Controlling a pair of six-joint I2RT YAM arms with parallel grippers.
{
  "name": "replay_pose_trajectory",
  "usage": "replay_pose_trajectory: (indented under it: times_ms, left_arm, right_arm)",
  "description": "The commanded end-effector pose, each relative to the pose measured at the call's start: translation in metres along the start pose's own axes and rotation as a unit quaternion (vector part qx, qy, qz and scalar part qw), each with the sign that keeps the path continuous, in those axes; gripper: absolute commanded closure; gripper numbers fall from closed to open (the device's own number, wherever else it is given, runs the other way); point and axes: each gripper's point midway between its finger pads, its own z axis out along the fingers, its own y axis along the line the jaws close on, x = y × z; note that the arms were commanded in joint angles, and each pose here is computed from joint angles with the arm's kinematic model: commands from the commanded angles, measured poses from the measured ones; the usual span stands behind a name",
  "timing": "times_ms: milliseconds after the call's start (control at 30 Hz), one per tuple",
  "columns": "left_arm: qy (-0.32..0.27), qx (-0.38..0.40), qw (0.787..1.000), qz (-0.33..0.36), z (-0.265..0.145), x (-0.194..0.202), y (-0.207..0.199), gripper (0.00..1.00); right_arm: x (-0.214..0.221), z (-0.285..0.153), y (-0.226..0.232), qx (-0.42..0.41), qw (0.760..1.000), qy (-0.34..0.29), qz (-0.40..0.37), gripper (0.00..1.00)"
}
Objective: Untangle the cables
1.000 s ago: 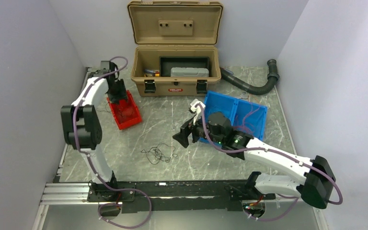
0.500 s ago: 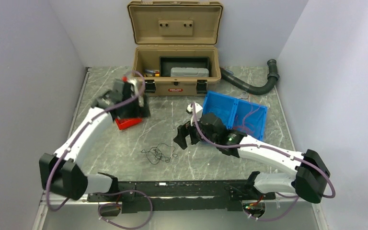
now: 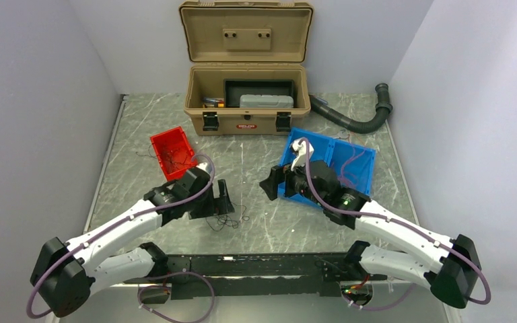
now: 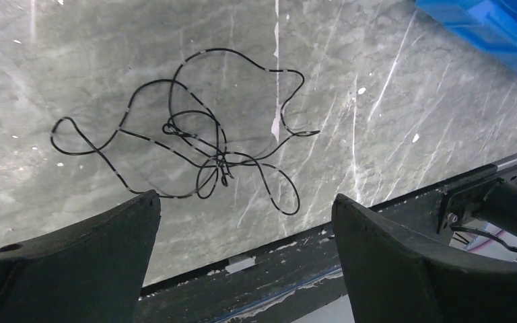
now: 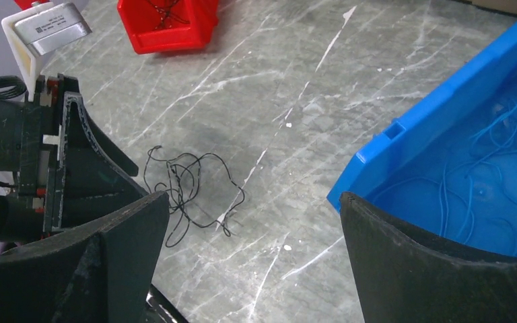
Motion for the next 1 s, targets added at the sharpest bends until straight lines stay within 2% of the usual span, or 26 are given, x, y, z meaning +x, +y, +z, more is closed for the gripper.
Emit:
replay_pose_trajectory:
  times_ms: [0,367,667,767,967]
  left_arm:
    - [-0.022,0.013,0.999,-0.045,0.003,-0.002,-0.012,0.01]
    - [-0.012,-0.055,0.996,-0.071,0.002,0.016,0.019,0.01]
    - [0.026,0.011,0.996,-0.080,0.025,0.027,-0.005,0.01]
    - [0.031,0.009,0.996,-0.078,0.030,0.028,-0.006,0.01]
    - [0.030,-0.044,0.996,-0.069,0.030,0.024,0.008,0.01]
  right_arm:
    - [0.000,-0.006,-0.002,0.002,1.000,-0.010,0.026,0.01]
    - [0.001,0.003,-0.002,0.003,1.000,0.003,0.022,0.01]
    - [0.001,0.006,-0.001,-0.001,1.000,0.004,0.020,0.01]
    - [0.000,0.005,-0.001,-0.002,1.000,0.005,0.019,0.01]
    - [-0.001,0.002,-0.004,0.002,1.000,0.003,0.019,0.01]
